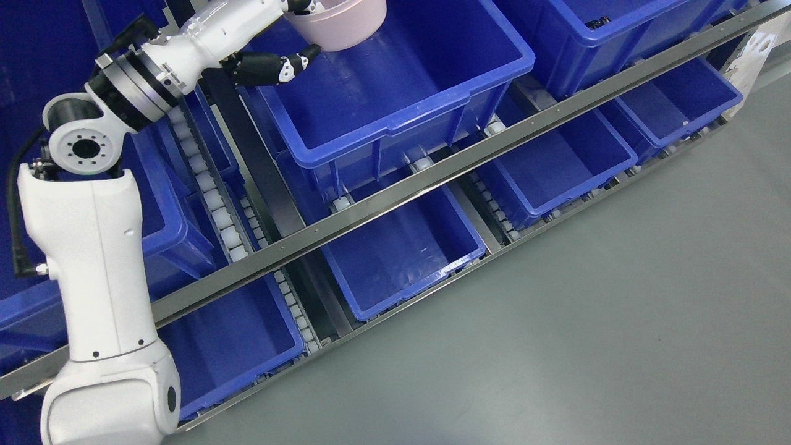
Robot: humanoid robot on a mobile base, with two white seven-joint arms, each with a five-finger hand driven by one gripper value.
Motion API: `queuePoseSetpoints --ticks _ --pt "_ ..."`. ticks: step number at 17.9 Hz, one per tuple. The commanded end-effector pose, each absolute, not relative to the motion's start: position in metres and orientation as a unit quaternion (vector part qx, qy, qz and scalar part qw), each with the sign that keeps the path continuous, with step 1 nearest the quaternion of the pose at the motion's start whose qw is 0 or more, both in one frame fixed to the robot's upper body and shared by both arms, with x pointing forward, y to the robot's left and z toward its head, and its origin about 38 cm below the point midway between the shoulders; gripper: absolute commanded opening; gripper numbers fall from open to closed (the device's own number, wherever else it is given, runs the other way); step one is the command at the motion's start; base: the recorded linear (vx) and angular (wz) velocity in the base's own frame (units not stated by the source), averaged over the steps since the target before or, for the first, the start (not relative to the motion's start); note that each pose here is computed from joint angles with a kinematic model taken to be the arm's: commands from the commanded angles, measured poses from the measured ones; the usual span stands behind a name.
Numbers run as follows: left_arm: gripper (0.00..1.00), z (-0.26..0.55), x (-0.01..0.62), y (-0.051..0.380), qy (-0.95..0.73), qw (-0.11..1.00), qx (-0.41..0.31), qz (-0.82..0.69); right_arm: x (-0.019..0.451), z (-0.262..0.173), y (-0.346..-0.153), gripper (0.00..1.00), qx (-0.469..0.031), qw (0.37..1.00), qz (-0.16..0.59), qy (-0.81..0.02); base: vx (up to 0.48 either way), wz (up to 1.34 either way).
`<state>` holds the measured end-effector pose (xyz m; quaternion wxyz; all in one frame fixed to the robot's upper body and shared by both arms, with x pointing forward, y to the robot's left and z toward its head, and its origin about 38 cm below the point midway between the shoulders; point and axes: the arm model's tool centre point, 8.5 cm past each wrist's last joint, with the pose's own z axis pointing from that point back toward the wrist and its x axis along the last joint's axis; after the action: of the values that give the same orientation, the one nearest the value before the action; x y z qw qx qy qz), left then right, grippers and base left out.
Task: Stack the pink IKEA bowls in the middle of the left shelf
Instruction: 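Carry the bowls over the middle blue bin and lower them in, then release the bowls in the blue bin and withdraw the left hand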
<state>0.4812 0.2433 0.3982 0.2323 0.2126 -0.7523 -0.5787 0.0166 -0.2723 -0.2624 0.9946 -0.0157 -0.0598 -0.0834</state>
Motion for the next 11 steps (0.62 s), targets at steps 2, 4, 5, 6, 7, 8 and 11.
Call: queuePoseSetpoints --ticks 2,4,5,6,7,8,11 --pt "0.13 0.377 0.507 0.213 -0.728 0.258 0.181 -0.609 0.017 -0.261 -0.283 1.00 -0.024 0.995 -0.082 -0.060 -0.022 0.00" --pt "0.14 0.369 0.510 0.211 -0.721 0.266 0.179 -0.614 0.017 -0.261 -0.283 1.00 -0.024 0.995 -0.082 -0.060 -0.015 0.03" --pt "0.14 0.368 0.510 0.211 -0.720 0.267 0.180 -0.615 0.017 -0.261 -0.283 1.00 -0.024 0.995 -0.082 -0.060 -0.011 0.05" --pt "0.14 0.368 0.510 0.207 -0.722 0.266 0.176 -0.614 0.017 -0.261 -0.283 1.00 -0.024 0.995 -0.082 -0.060 -0.005 0.06" --pt "0.16 0.368 0.510 0.206 -0.726 0.266 0.174 -0.610 0.017 -0.261 -0.284 1.00 -0.025 0.994 -0.082 -0.061 -0.005 0.06" --pt "0.18 0.369 0.510 0.206 -0.728 0.265 0.175 -0.608 0.017 -0.261 -0.283 1.00 -0.024 0.995 -0.082 -0.060 0.000 0.00" --pt "0.27 0.369 0.510 0.206 -0.735 0.264 0.178 -0.599 0.017 -0.261 -0.283 1.00 -0.024 0.995 -0.082 -0.060 0.000 0.00"
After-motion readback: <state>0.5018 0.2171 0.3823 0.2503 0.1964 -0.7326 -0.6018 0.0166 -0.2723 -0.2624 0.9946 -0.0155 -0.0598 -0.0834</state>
